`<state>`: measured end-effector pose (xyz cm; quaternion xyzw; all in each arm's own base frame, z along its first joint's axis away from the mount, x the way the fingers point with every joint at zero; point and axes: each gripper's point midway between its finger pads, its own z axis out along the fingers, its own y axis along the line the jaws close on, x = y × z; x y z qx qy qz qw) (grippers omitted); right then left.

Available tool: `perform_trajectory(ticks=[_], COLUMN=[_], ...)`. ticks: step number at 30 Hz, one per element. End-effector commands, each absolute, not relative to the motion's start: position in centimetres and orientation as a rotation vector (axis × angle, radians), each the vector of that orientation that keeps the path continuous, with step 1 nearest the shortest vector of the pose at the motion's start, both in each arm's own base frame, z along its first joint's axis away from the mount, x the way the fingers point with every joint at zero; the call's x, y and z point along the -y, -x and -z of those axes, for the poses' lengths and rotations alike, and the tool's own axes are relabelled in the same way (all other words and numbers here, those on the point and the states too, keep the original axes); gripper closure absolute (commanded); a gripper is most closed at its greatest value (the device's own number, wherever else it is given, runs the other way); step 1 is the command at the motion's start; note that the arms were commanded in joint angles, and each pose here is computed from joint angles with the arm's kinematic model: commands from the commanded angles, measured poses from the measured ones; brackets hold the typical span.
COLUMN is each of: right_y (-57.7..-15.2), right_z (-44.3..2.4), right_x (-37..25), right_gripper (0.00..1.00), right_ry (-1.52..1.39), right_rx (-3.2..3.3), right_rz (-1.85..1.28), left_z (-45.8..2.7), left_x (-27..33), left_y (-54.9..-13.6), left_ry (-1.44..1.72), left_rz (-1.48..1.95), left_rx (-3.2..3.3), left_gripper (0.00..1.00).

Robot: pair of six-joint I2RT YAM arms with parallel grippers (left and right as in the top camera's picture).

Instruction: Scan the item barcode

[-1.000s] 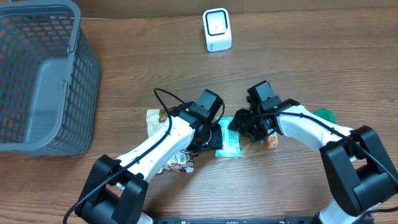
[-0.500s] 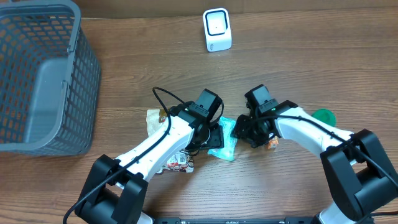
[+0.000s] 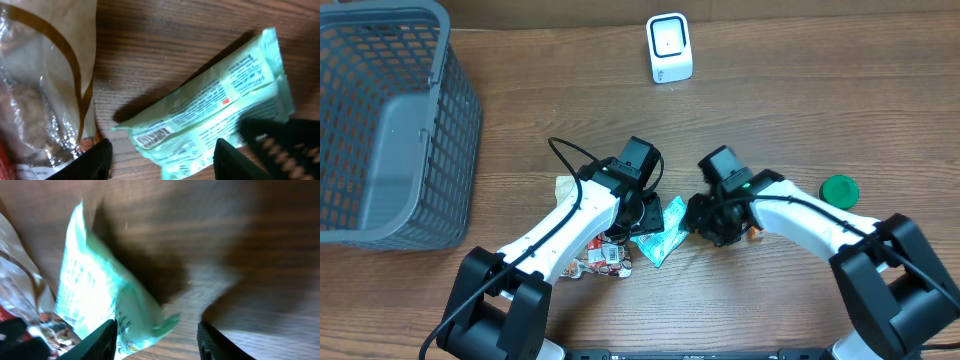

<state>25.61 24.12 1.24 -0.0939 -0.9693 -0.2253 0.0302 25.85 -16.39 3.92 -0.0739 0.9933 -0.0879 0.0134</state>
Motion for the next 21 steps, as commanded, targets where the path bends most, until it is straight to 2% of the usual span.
perform_trajectory(ticks=[1,7,10,21], right_y=[-27.9,-27.8,-27.5,-26.7], right_z=[-4.1,-3.8,-3.5,-0.9], right_x=[-24.3,-24.3,-24.5,-25.1], right_gripper=[0.46,0.40,0.37,0.38], right_ry=[0.306,0.310,0.297,0.350], right_rx=[3.014,3.006,3.002,2.977], right_rz=[0.834,0.832,0.819,0.801], left_z=[-3.5,-2.3,-1.5,-1.1], left_x=[15.9,15.9,15.9,16.0], left_y=[-25.4,-24.1,-24.1,-24.2], left_ry=[0.192,0.176,0.179,0.182], left_rz=[0.234,0.214,0.228,0.235], left_rx=[-3.118,-3.139,-3.127,-3.123], left_gripper=[0.45,0.49,0.54,0.61])
